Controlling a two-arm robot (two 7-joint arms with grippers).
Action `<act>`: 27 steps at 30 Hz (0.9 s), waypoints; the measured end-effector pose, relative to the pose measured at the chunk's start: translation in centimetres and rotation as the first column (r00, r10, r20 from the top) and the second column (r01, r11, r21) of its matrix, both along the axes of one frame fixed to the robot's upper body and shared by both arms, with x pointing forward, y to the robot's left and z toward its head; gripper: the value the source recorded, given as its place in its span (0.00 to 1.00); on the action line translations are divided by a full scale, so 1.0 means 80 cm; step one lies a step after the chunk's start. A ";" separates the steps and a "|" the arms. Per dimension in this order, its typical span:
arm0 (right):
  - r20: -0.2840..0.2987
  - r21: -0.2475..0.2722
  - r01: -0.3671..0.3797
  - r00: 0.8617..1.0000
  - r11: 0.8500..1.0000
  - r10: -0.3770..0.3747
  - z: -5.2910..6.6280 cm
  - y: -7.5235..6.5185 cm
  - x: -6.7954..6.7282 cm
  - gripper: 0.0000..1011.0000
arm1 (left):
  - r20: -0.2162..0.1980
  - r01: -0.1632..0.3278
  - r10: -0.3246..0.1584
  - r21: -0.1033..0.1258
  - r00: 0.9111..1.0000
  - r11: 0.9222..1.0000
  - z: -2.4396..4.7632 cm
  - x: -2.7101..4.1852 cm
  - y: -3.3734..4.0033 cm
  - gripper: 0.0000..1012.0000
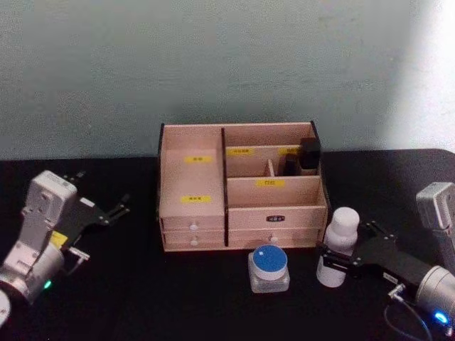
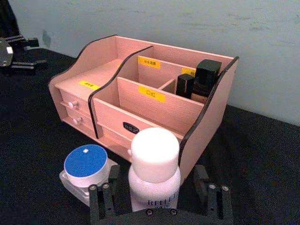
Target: Pick up the facial cleanser and watermelon frost from the table and place them into the tiered storage box.
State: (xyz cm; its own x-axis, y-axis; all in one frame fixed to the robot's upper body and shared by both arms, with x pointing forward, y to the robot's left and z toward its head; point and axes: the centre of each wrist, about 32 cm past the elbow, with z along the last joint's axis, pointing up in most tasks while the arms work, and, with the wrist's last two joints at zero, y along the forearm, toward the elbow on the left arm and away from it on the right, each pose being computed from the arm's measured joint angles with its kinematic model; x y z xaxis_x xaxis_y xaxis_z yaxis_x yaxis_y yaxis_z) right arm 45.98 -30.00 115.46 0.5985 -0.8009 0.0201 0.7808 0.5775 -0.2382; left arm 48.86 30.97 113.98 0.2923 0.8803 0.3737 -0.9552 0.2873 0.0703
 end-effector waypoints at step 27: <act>0.000 0.002 0.000 1.000 1.000 0.000 0.000 -0.001 0.000 0.58 | 0.000 0.000 0.000 0.000 1.000 1.000 0.0000 0.0000 0.0000 0.99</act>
State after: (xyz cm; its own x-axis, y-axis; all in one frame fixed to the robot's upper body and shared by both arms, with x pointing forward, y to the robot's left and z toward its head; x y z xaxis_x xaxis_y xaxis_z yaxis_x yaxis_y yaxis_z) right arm 45.96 -30.04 115.48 0.5981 -0.8012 0.0181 0.7810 0.5777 -0.2371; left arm 48.86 30.97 113.98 0.2923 0.8803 0.3738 -0.9552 0.2874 0.0703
